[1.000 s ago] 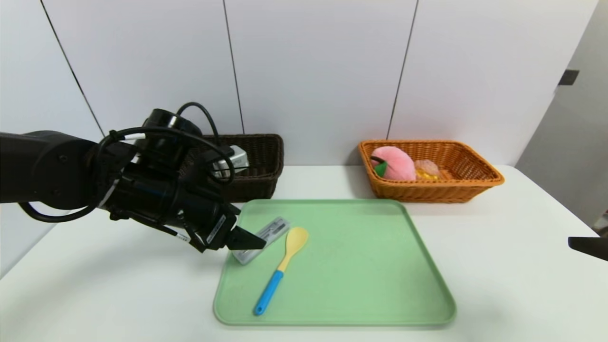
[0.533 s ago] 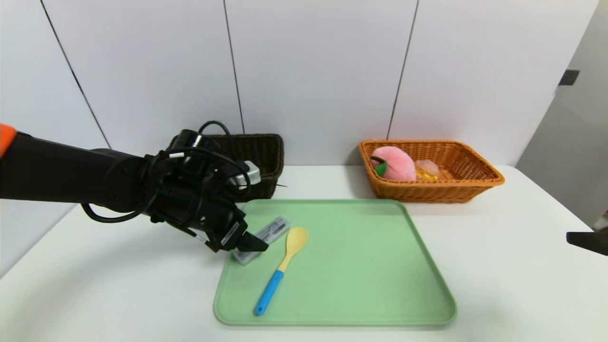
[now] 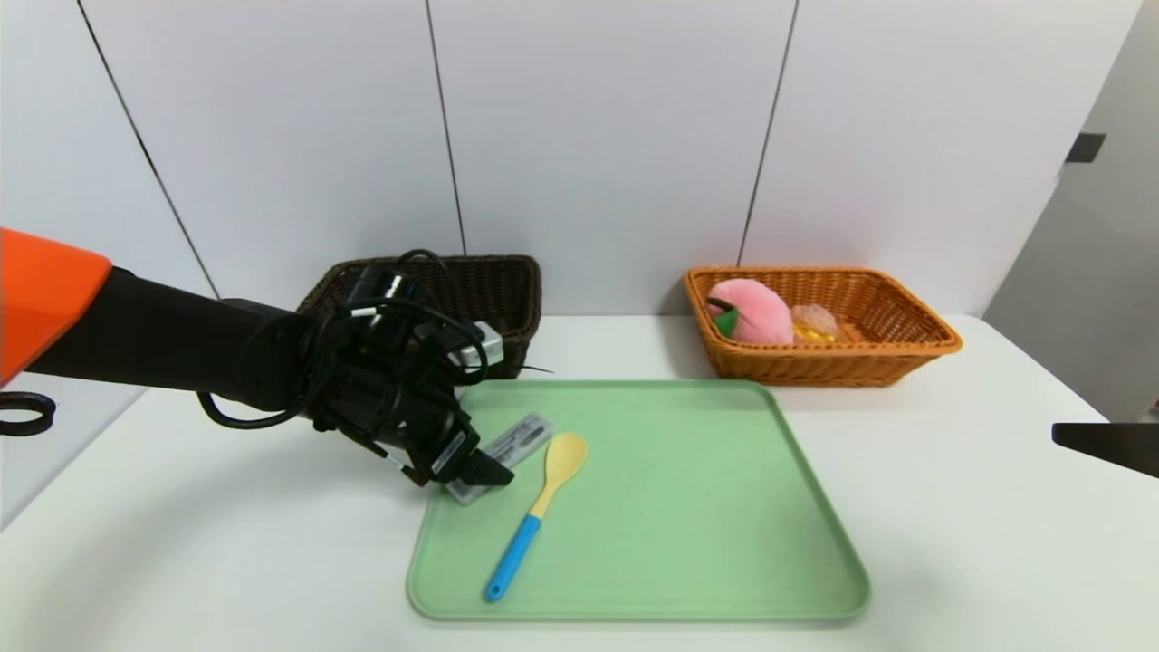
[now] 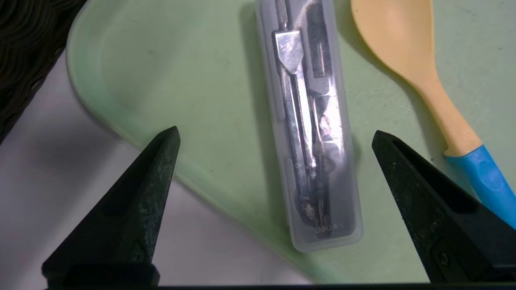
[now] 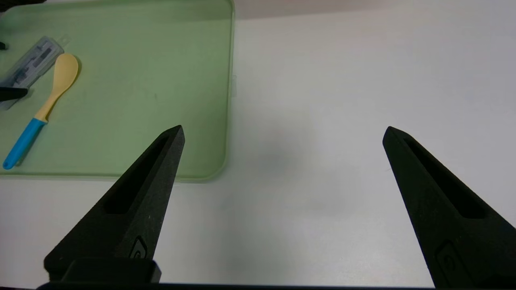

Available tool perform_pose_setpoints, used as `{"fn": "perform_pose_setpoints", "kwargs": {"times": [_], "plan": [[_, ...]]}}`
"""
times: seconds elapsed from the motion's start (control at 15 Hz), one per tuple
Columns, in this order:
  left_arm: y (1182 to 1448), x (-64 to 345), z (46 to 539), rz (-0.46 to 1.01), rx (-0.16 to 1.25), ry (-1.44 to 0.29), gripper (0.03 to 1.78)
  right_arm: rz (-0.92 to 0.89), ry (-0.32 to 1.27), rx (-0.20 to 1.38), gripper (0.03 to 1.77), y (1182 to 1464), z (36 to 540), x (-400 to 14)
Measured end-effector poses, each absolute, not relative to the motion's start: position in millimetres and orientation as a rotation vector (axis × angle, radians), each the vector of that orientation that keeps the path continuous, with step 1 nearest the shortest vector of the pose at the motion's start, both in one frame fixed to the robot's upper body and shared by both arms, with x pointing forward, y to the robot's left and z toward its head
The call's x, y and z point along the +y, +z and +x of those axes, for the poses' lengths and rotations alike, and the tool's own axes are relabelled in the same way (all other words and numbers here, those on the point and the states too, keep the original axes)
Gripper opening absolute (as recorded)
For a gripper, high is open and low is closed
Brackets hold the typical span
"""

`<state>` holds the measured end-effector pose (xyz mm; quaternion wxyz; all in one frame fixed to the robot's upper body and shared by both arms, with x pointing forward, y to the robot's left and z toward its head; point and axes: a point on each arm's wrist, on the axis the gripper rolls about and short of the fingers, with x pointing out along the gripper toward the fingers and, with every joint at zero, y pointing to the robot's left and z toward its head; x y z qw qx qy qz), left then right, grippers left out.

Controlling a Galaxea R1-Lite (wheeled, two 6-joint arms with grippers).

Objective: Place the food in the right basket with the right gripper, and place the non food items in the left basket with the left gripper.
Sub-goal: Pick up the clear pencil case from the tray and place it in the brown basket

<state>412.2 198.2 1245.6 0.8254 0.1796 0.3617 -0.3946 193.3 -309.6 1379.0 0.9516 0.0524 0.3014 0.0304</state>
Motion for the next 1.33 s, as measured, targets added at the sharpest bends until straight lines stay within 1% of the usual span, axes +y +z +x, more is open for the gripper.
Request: {"fn": "perform_pose_setpoints", "kwargs": {"times": [1.13,1.2,1.33], "plan": [[1232.9,191.8,416.7,0.399,0.776,-0.835,1.69,0.099,0.056,0.637,1.70,1372.8,195.3,-309.1],[1232.7,191.7,416.4,0.400,0.778,-0.836,1.60,0.100,0.056,0.637,1.70,1372.9,195.3,-309.1],[1233.1,191.9,415.7,0.397,0.780,-0.836,1.27,0.101,0.057,0.634,1.70,1373.4,195.0,-309.2]]}}
